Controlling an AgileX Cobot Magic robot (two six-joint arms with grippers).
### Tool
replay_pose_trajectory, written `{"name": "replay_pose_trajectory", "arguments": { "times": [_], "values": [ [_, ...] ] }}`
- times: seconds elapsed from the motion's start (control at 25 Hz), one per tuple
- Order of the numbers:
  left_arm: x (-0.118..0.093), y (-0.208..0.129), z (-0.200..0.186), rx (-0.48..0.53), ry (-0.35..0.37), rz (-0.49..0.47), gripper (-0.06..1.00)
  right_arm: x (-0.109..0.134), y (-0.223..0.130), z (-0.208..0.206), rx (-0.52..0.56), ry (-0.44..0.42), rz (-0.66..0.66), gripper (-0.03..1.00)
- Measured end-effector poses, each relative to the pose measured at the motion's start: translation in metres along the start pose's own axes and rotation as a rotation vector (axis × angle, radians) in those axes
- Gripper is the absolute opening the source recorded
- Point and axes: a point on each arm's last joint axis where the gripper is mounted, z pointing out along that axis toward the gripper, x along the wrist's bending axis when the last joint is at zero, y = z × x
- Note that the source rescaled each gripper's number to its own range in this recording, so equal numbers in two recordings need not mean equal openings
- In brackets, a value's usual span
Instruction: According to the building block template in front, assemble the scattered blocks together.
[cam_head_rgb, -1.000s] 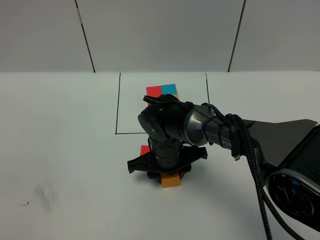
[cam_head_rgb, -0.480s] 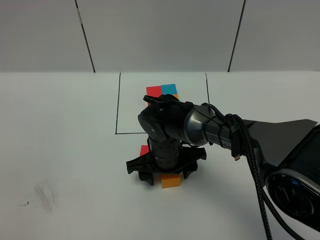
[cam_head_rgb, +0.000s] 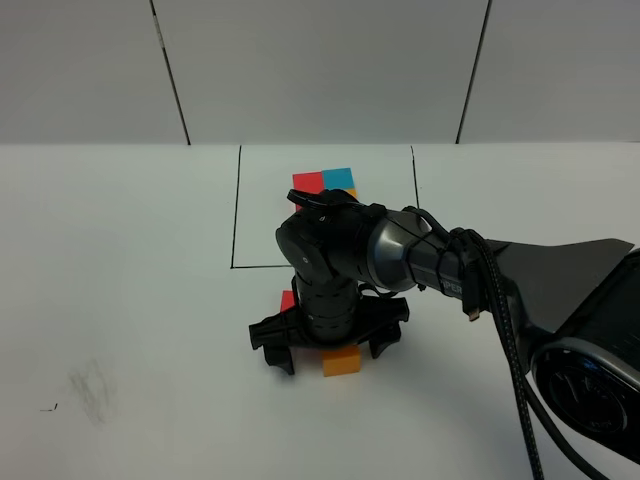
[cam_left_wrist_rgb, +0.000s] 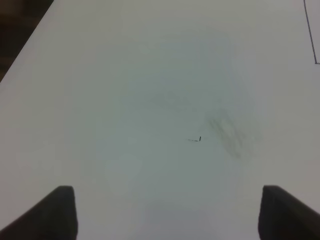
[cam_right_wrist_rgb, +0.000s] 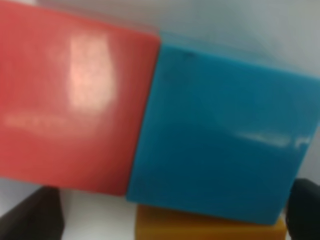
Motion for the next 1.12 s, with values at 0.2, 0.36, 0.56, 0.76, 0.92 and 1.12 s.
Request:
{"name": "replay_pose_trajectory", "arguments": {
  "times": [0.2, 0.36, 0.56, 0.76, 0.92, 1.12],
  "values": [
    [0.0, 0.0, 0.0, 0.0, 0.0, 0.0, 1.0, -0.003, 0.001, -0.015, -0.027, -0.008, -0.016, 0.86],
    [0.0, 0.0, 0.0, 0.0, 0.0, -0.001, 1.0, -0.005, 0.002, -0.031, -0.049, -0.012, -0.022, 0.85],
    [0.0, 0.0, 0.0, 0.0, 0.0, -0.001, 1.0, -0.007, 0.002, -0.043, -0.066, -0.002, -0.02, 0.85],
    [0.0, 0.0, 0.0, 0.0, 0.0, -0.002, 1.0, -0.011, 0.003, -0.062, -0.108, -0.006, -0.029, 0.83],
    [0.0, 0.0, 0.0, 0.0, 0.0, -0.002, 1.0, -0.014, 0.002, -0.072, -0.116, -0.021, -0.034, 0.82],
    [0.0, 0.0, 0.0, 0.0, 0.0, -0.002, 1.0, -0.016, 0.002, -0.079, -0.135, -0.031, -0.04, 0.81]
  ]
}}
